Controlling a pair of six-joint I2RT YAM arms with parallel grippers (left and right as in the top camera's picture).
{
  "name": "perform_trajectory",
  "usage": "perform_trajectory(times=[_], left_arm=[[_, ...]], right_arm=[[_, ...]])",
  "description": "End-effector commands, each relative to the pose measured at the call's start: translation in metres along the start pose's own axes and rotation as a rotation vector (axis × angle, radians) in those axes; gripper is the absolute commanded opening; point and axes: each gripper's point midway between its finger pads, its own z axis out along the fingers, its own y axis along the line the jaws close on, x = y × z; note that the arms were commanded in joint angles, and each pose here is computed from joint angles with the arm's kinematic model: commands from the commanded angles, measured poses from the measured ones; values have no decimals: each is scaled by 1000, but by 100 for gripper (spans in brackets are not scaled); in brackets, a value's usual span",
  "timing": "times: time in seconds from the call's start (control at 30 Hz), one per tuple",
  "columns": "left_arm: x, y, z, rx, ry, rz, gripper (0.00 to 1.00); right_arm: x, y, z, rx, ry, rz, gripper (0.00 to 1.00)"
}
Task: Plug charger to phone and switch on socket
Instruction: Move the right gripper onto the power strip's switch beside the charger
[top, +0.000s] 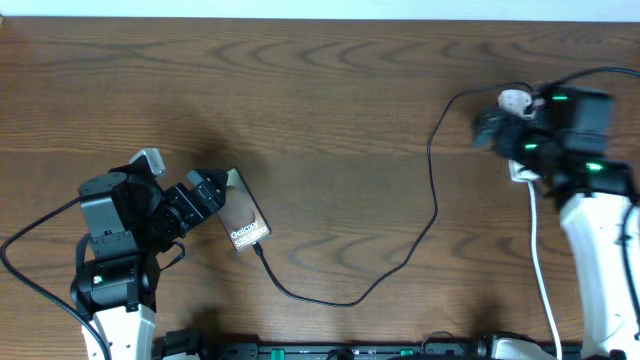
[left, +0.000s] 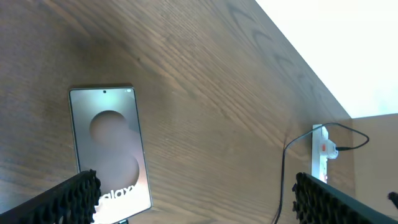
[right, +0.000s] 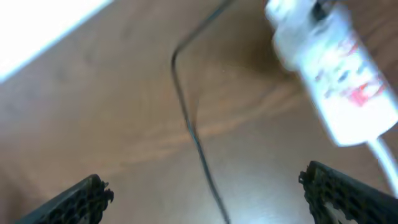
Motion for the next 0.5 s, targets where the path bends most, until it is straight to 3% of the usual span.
perform_trajectory(times=[0.0,0.27,0.47], left_arm=[[-1,-5,-2,19,1,27,98],[0,-4,-2,16,4,56,98],[0,-4,-2,16,4,56,98]], right_arm=[[-24,-5,-13,-152,-50,-74,99],[-53,-69,7,-69,-119,-154,99],[-64,-93,52,-61,-136,-167,99]])
